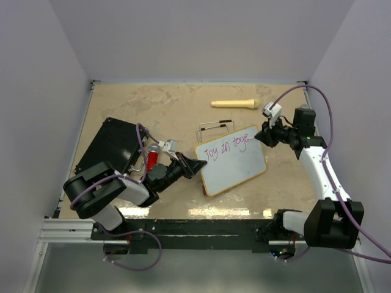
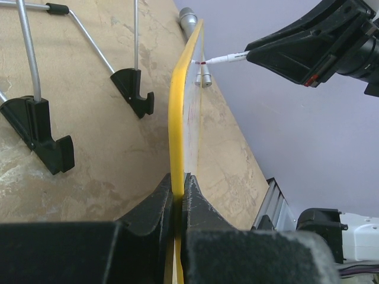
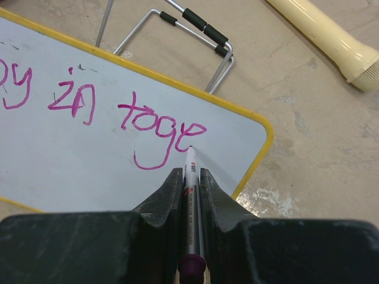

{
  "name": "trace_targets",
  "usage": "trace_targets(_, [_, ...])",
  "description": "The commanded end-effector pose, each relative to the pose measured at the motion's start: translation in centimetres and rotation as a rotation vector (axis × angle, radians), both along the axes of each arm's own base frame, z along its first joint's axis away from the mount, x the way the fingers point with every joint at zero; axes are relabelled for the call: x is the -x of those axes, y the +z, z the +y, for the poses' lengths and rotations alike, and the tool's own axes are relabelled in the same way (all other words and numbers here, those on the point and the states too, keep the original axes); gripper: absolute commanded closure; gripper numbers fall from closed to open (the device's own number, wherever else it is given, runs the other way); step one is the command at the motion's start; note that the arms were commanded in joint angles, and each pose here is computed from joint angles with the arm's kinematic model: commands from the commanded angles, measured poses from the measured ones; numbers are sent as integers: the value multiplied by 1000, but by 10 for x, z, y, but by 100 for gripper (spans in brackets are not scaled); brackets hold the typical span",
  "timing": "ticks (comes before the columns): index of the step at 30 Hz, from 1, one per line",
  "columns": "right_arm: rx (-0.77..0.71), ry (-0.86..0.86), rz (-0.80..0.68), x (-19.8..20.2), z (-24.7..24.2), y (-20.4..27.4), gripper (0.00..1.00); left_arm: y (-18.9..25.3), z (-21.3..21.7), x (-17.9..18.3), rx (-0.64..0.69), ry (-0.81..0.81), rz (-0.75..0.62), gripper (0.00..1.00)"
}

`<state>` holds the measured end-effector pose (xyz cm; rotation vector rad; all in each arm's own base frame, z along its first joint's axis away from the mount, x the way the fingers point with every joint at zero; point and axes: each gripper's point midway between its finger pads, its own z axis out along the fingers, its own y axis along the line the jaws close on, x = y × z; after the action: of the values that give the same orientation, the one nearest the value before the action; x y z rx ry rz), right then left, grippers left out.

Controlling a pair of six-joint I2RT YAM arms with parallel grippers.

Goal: Write a sentence on the whiteboard

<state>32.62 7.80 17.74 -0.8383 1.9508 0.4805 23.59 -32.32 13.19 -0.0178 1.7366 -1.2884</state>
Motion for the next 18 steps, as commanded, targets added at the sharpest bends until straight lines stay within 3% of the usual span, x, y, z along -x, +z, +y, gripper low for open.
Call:
trace_targets(1, [-16,1,-100,-6,3,30,100,-9,0,6,-71,-35,-60,100])
trace_targets(18, [0,-25,-96,-15,-1,24,100,-7,-1,5,-73,-37,-64,100])
